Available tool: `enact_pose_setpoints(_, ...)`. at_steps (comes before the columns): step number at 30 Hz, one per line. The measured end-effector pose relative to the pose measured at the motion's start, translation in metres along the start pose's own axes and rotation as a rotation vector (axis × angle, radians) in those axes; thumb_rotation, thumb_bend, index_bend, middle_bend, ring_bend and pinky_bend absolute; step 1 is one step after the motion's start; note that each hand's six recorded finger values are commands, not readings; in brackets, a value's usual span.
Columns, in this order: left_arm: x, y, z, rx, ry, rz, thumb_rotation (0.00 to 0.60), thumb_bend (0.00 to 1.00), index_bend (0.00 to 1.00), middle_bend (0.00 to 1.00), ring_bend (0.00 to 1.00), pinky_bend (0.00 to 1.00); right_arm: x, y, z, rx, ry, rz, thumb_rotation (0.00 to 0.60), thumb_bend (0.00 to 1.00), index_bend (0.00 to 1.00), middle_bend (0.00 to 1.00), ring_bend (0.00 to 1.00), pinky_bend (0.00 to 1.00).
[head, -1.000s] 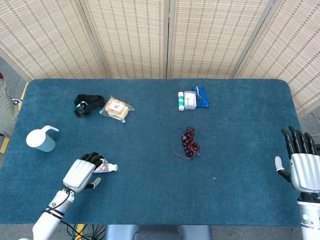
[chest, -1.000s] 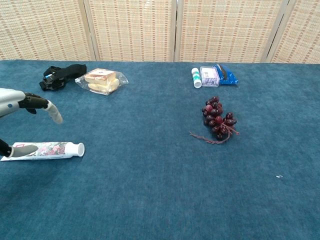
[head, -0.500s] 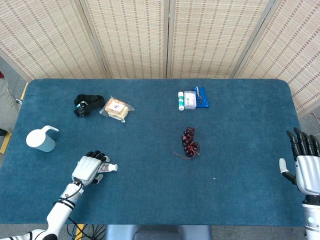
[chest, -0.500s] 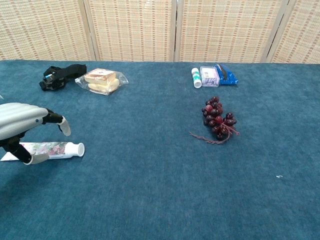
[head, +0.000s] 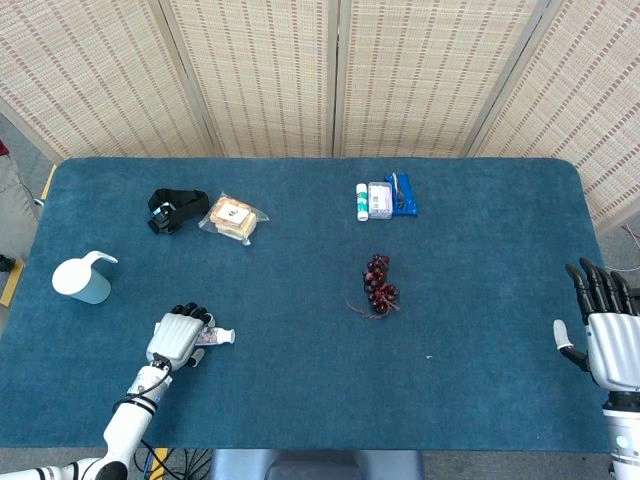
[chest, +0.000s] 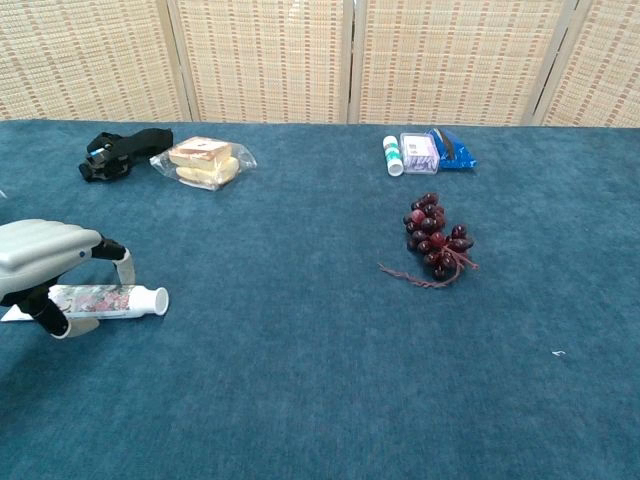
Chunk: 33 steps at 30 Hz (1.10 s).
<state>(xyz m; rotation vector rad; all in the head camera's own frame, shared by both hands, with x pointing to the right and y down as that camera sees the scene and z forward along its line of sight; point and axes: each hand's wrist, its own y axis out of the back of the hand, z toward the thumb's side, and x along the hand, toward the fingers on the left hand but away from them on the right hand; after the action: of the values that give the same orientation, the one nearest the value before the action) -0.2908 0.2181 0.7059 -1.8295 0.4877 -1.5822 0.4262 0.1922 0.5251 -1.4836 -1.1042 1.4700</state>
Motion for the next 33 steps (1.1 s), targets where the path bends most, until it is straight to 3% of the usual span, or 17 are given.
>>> enact_pose_setpoints(18, 0.0000, -0.0037, -0.0076, 0.012, 0.024, 0.004, 0.600, 0.26, 0.41, 0.27, 0.15, 0.18, 0.0029, 0.0015, -0.0015, -0.008, -0.003, -0.002, 0.600, 0.36, 0.00, 0.02, 0.00, 0.03)
enact_pose_setpoints(33, -0.0003, -0.0063, -0.0023, -0.046, 0.005, 0.048, 0.600, 0.26, 0.48, 0.41, 0.26, 0.21, 0.0064, 0.0031, -0.0024, -0.006, -0.008, -0.008, 0.600, 0.36, 0.00, 0.02, 0.00, 0.03)
